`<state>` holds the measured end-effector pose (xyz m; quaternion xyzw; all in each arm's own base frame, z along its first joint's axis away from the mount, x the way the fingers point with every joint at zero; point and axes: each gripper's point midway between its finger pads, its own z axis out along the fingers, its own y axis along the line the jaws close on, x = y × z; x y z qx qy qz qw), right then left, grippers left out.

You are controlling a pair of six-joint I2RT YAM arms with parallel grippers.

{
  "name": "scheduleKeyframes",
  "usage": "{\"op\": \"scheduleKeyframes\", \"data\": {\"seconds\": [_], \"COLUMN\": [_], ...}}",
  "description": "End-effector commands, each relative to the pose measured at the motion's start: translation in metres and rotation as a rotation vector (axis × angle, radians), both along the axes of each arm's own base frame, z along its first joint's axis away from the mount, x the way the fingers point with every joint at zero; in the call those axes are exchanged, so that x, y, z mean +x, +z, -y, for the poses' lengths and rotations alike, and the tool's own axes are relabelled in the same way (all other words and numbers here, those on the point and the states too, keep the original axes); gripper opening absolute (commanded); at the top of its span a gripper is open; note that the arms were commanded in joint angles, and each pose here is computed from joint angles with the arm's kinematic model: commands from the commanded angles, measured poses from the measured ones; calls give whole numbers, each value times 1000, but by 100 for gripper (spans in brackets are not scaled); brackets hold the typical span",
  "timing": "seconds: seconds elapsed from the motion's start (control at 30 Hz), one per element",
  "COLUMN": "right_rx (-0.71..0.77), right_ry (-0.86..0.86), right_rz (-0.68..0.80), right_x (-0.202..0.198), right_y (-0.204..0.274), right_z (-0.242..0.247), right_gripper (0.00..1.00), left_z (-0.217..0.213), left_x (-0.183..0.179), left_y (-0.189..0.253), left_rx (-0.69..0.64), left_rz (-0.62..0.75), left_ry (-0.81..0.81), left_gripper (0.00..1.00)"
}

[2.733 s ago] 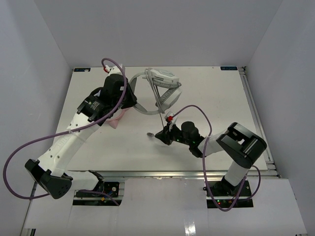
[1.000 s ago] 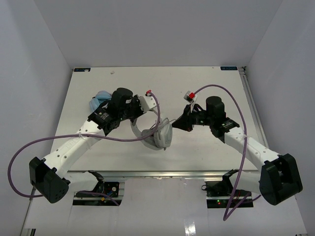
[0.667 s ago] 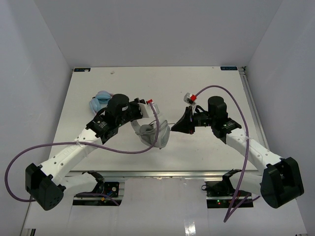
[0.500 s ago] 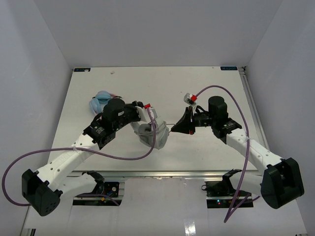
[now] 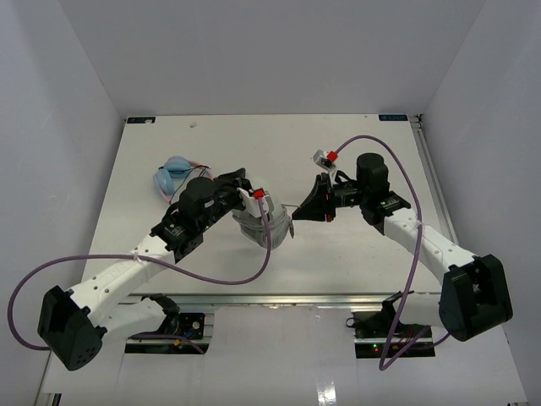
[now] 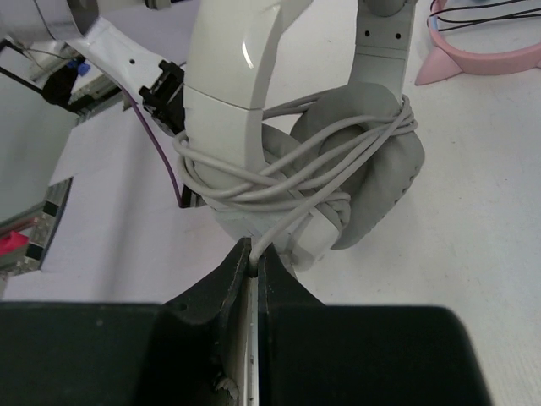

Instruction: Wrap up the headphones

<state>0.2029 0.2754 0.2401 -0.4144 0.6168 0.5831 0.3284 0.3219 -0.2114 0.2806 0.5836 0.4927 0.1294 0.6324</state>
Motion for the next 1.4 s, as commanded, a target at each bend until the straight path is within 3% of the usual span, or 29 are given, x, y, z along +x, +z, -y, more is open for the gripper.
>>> {"op": "scheduleKeyframes", "data": {"seconds": [0.0,0.07,0.4,0.8,0.9,1.17,1.37], "right_rx": [125,141,160,178,193,288,358], "right_ry": [193,204,140,-233,-316,-325,-251], "right_rz": [90,121,-32,-262,-328,-441,-525], "right_x": [-31,-33,-25,49,63,65,71], "right_y": [56,59,62,43,45,68,60], "right_z": [8,9,1,-27,-26,-24,-24], "right_gripper": [8,8,8,8,8,8,8], "left_z": [-55,-57,-60,-58,-61,-66,-67], "left_x": [24,28,49,61,56,58,63], "left_y": [-26,-27,-31,-61,-77,-99,-118], "left_rx": [191,200,119,26,79,117,146], "left_rz": [5,2,-74,-350,-350,-344,-350], "left_ry": [261,288,434,698,753,813,834], "left_gripper": [0,0,0,0,0,0,0]}}
